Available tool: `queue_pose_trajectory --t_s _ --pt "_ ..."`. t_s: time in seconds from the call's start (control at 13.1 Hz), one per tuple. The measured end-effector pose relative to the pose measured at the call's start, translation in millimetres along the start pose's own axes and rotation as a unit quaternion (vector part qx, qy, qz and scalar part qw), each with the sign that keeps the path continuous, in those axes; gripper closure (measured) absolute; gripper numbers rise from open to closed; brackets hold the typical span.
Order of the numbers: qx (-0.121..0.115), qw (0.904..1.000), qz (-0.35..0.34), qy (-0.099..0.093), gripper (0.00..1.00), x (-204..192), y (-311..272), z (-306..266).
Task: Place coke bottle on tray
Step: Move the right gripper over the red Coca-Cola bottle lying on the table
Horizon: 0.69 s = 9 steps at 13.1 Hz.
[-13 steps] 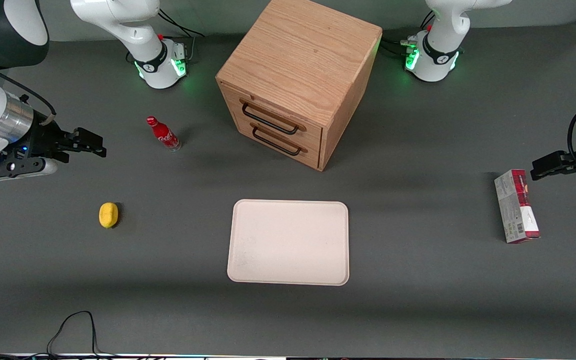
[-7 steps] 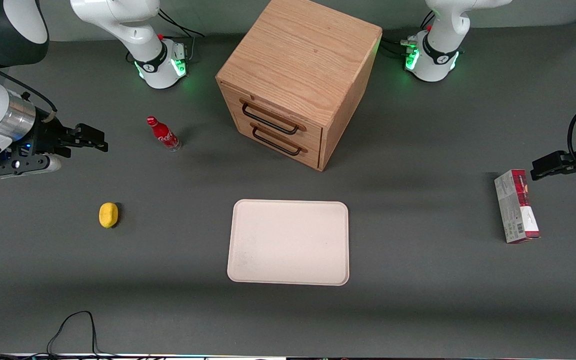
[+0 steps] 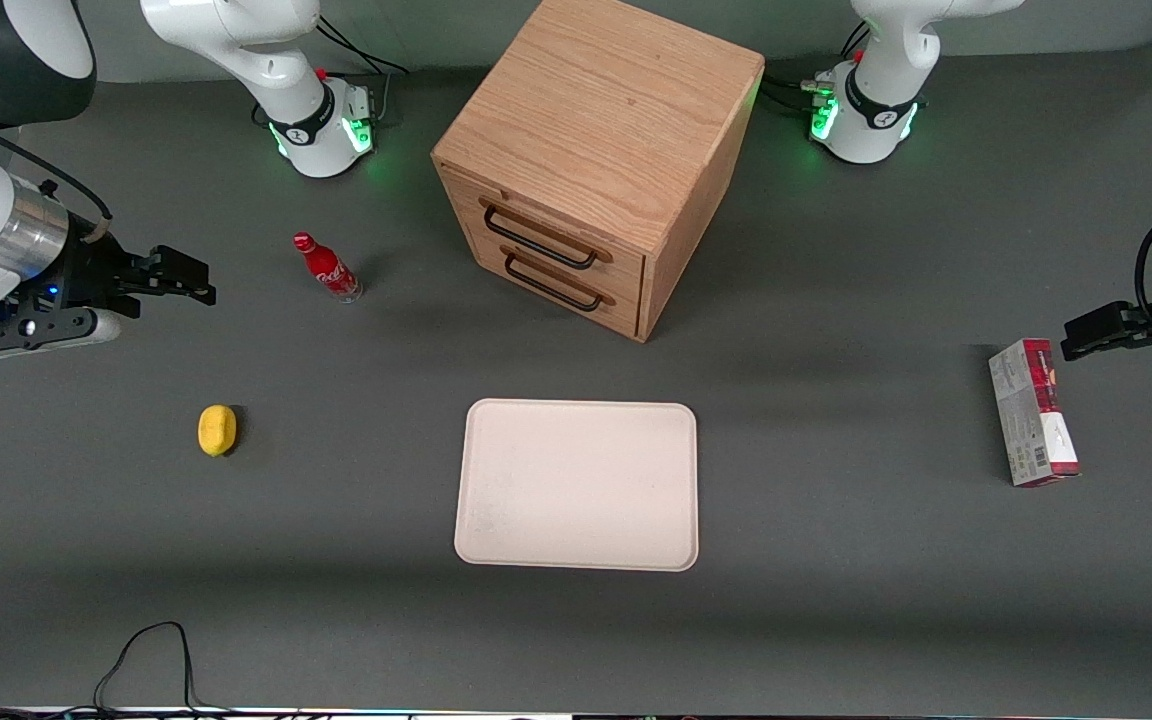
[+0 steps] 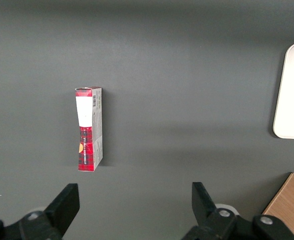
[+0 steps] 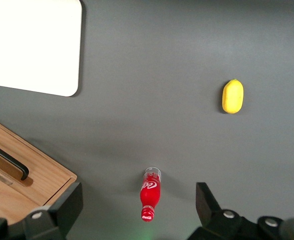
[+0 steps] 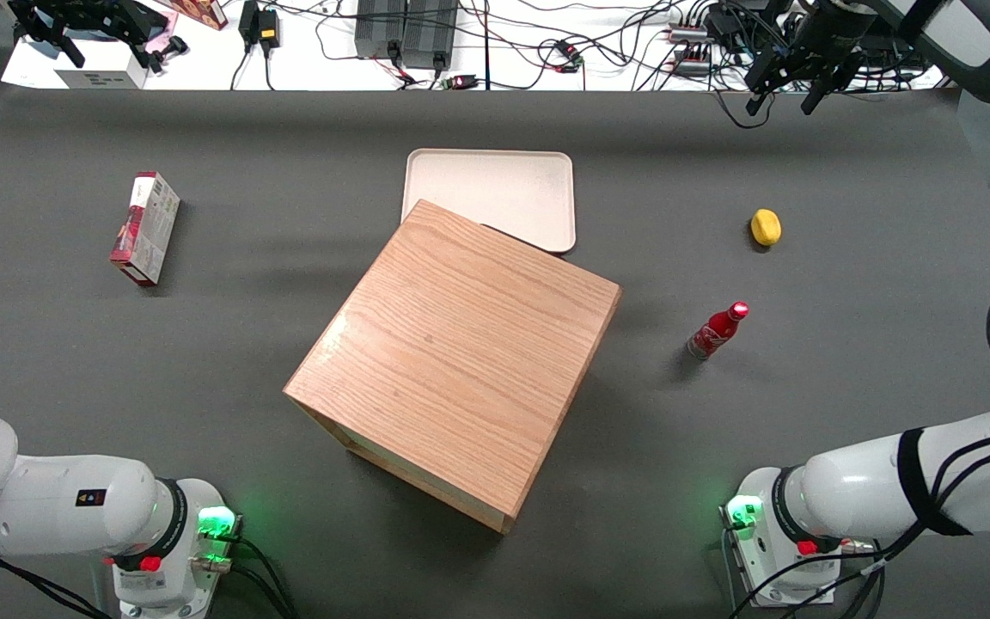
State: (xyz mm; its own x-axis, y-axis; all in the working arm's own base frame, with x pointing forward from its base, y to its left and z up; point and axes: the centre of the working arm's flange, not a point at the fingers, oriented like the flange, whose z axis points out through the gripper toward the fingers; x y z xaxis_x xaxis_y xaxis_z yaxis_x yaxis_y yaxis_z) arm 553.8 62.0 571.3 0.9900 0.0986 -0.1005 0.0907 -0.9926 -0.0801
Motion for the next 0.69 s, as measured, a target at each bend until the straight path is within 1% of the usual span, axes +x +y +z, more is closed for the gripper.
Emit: queue_pose_trajectory --t_s 0.38,0.54,0.69 --pt "0.000 0.9999 0.000 -0.016 0.00 4.0 0.0 11.5" --pt "0.000 0.9995 0.001 -0.031 0.00 2.4 1.3 19.1" --pt "0.000 0.9991 0.006 -0.042 0.00 -1.9 0.4 26.6"
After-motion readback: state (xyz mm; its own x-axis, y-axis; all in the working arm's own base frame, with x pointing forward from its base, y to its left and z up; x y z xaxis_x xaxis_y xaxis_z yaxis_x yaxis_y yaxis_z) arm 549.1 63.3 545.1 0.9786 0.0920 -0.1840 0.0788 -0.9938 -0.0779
